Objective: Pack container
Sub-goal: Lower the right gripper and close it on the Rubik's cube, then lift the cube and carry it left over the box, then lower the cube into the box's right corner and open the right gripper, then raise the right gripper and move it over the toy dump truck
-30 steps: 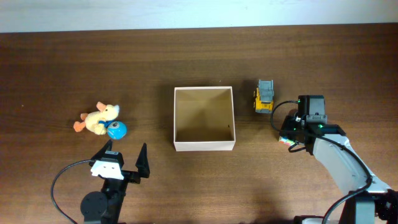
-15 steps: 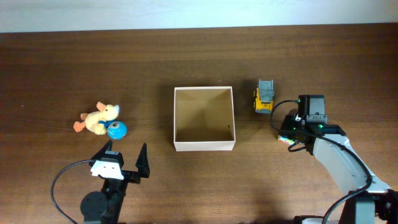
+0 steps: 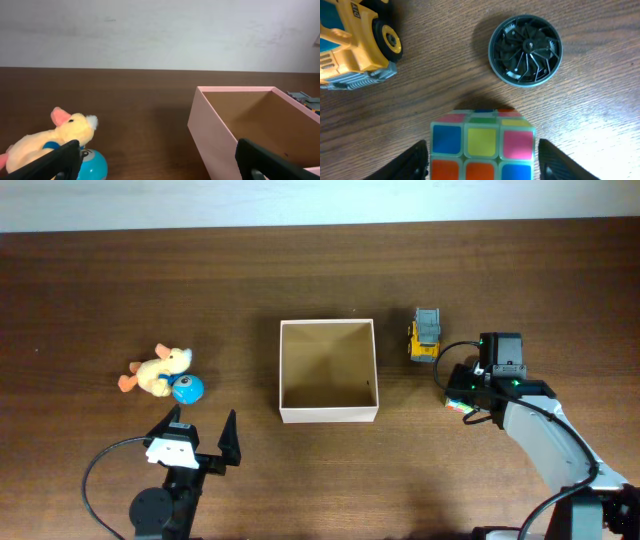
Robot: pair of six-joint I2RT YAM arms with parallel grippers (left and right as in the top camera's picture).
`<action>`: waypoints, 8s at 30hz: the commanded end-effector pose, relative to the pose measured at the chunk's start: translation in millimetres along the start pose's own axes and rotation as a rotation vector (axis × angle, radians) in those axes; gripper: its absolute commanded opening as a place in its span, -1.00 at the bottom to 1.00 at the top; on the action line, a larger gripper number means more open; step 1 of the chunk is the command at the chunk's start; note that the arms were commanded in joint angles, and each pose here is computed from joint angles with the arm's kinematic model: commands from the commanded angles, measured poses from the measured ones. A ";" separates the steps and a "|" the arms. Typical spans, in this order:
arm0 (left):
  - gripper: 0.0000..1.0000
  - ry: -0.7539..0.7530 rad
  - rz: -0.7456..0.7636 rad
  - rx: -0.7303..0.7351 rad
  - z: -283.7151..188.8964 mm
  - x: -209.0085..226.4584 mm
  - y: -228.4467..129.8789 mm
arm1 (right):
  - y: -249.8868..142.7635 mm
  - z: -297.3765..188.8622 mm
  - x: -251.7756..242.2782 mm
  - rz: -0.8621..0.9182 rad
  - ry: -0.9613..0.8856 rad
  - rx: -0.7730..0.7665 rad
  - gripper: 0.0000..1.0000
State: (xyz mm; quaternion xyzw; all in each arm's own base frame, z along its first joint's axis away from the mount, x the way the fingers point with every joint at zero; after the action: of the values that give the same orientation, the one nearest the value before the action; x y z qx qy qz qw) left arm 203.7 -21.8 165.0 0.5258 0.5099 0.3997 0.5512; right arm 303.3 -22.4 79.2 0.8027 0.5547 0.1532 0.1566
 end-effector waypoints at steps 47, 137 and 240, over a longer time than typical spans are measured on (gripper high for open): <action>0.98 -0.016 0.021 -0.004 -0.1 -2.3 -0.8 | 10.9 1.6 12.3 -0.038 0.072 0.022 0.06; 0.98 -0.016 0.021 -0.004 -0.1 -2.3 -0.8 | 15.0 -23.0 241.5 -0.388 0.233 -0.202 0.07; 0.99 -0.016 0.021 -0.004 -0.1 -2.3 -0.8 | 12.9 -102.9 317.6 -0.821 0.456 -0.185 -0.10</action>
State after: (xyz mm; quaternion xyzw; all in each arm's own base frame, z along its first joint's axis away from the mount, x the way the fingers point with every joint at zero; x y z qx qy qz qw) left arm 203.7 -21.8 165.1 0.5257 0.5098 0.3998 0.5513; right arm 376.2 273.2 144.6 0.4671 0.8366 0.2558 0.1281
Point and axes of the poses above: each gripper's point midway between its finger pads, its own z axis out along the fingers, its own x axis along the line the jaws close on, y = z × x, the point moved 4 cm from there along -z, back along the fingers, and after that the axes turned 2 degrees about -z, right-handed, at the moved point
